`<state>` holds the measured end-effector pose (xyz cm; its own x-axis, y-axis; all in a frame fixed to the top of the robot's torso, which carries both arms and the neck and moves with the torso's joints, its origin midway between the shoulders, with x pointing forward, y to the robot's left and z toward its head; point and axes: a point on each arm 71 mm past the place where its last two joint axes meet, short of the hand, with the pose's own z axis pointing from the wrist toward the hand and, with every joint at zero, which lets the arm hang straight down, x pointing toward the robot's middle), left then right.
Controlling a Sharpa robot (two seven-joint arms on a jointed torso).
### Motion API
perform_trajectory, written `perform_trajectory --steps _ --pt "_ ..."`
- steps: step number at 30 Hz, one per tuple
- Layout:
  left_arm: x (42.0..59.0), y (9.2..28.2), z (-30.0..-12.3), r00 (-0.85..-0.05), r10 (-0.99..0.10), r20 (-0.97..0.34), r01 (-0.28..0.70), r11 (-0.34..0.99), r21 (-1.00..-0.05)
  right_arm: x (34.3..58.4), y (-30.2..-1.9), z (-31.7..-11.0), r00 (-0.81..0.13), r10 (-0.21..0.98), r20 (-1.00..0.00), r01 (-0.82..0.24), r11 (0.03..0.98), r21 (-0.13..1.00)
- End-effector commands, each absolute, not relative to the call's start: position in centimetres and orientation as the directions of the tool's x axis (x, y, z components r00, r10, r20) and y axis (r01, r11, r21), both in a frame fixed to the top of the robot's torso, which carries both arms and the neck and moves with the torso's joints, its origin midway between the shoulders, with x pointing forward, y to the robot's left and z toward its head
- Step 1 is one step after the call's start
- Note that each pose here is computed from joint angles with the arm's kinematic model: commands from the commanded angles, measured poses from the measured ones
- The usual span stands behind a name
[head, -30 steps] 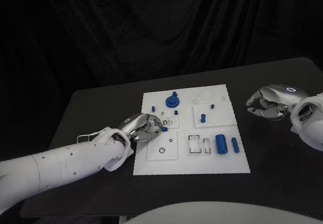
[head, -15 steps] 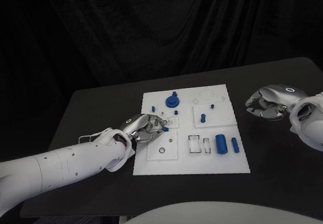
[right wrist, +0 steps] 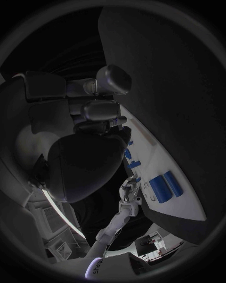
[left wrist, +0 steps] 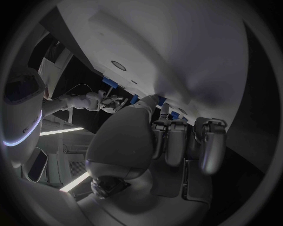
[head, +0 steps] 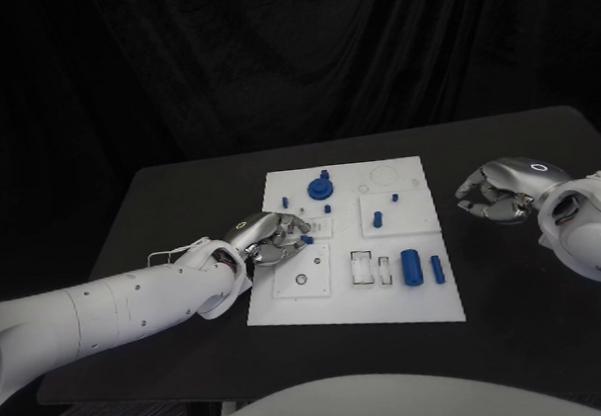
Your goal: Assemble the parts on the task board
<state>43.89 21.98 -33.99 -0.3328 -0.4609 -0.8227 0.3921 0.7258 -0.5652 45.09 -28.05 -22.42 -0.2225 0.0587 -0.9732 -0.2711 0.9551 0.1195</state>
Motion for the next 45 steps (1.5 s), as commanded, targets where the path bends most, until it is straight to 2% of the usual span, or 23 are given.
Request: perform_trajectory --steps 1,14,26,34,41,45 --pt "43.5 21.9 -34.7 -0.379 -0.446 -0.811 0.381 0.723 -0.576 45.0 -28.1 -22.6 -0.229 0.058 -0.972 -0.265 0.957 0.12" --pt "43.7 22.0 -34.8 -0.37 -0.447 -0.814 0.367 0.735 -0.57 45.0 -28.1 -22.6 -0.232 0.057 -0.971 -0.265 0.957 0.12" --pt "43.4 21.5 -33.8 -0.289 -0.475 -0.831 0.467 0.688 -0.556 45.0 -28.0 -22.6 -0.229 0.059 -0.972 -0.269 0.955 0.122" --pt "43.3 21.4 -33.5 -0.255 -0.485 -0.836 0.495 0.677 -0.544 45.0 -28.0 -22.6 -0.228 0.06 -0.972 -0.273 0.954 0.123" --pt "42.6 21.4 -33.0 -0.25 -0.501 -0.828 0.493 0.67 -0.555 45.0 -28.0 -22.6 -0.233 0.058 -0.971 -0.273 0.954 0.122" --pt "42.3 21.5 -32.1 -0.273 -0.509 -0.817 0.465 0.674 -0.575 45.1 -27.9 -22.7 -0.24 0.062 -0.969 -0.27 0.954 0.128"
